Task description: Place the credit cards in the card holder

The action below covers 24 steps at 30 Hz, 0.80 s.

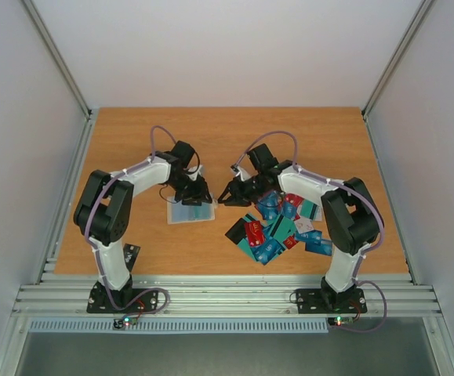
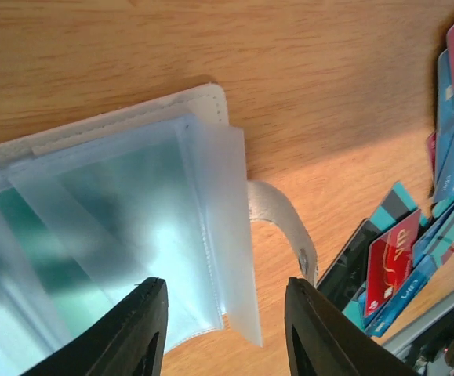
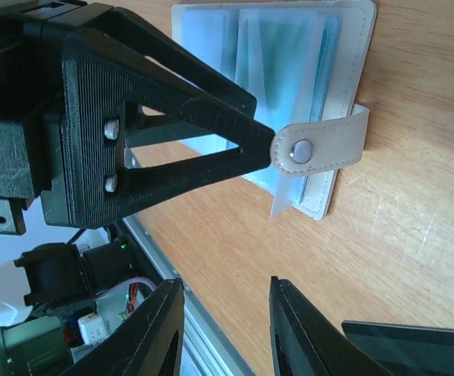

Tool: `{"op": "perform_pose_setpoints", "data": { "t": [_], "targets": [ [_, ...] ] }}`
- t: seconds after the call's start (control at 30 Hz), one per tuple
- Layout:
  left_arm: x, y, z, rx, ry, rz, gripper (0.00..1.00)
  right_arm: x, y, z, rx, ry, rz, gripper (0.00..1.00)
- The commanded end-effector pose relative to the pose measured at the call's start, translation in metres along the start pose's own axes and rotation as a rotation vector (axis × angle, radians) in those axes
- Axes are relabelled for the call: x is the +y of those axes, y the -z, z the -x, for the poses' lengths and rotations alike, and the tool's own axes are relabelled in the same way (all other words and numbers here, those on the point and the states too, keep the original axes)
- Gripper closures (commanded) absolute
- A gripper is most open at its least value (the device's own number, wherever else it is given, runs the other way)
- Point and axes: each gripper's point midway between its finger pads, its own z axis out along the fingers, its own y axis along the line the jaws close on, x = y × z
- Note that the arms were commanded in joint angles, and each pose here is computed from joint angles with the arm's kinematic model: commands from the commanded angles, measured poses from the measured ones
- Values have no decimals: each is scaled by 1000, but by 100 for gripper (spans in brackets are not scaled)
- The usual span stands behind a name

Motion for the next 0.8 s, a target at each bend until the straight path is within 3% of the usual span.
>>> {"op": "perform_pose_setpoints", "data": {
  "t": [0.0,0.23,0.43,0.57,0.77],
  "targets": [
    [-17,12,6,-16,-6,-31,55,19,19,4,-31,29,22,68],
    [-19,38,0,-64,-37,12,49,22,38,0,-66,43,-20,69],
    [-30,60,-12,-129,-121,27,49,-2,60,-19,-101,19,-164,67],
    [-52,47,-31,-95,-224,-9,50,-31,75,-41,-114,-67,-300,66],
    [-102,3,-61,5,-355,-120,51,-77,106,-88,-128,-339,-486,58]
  ]
}}
